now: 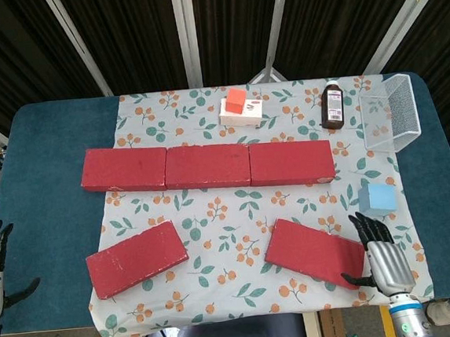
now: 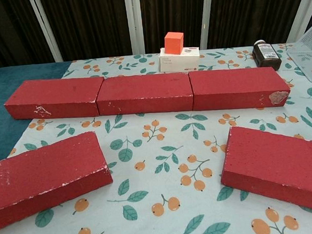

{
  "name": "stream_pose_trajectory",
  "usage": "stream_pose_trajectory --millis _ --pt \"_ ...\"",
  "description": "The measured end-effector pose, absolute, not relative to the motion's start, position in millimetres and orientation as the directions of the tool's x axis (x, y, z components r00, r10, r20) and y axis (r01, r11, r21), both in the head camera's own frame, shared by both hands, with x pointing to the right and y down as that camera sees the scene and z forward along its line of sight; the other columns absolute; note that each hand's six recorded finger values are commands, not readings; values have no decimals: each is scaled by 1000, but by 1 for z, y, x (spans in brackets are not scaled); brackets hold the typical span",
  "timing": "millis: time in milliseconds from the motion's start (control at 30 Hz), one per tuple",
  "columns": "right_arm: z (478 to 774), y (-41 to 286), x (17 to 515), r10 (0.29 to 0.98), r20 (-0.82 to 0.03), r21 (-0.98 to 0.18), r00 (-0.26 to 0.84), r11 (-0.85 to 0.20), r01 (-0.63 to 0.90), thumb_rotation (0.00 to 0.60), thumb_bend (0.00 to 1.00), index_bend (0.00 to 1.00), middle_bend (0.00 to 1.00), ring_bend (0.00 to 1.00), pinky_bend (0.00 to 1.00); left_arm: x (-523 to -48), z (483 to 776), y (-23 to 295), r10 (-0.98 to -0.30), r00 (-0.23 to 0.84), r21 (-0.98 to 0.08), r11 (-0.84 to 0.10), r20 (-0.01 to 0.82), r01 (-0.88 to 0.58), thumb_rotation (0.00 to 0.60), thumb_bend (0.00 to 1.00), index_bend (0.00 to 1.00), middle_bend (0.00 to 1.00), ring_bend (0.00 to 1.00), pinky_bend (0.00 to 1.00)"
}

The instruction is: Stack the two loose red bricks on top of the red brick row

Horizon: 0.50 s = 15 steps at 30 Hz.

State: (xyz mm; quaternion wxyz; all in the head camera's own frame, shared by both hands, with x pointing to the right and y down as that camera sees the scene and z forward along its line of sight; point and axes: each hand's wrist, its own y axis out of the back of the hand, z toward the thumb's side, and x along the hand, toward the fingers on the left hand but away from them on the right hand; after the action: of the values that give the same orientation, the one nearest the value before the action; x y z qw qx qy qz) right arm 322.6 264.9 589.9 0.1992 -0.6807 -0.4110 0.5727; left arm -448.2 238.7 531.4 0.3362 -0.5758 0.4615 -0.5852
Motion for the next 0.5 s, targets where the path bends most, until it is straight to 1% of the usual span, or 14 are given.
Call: stream_pose_trajectory --millis 200,500 --pt "603 265 296 752 -658 -713 22 -633 302 600 54 0 11 0 0 -449 531 239 -925 -112 -927 -347 363 -140 600 2 64 0 0 119" --pt "623 267 270 689 -724 -657 17 -697 288 600 55 0 10 0 0 -452 532 238 -922 -119 -926 -352 369 -139 600 3 63 0 0 119"
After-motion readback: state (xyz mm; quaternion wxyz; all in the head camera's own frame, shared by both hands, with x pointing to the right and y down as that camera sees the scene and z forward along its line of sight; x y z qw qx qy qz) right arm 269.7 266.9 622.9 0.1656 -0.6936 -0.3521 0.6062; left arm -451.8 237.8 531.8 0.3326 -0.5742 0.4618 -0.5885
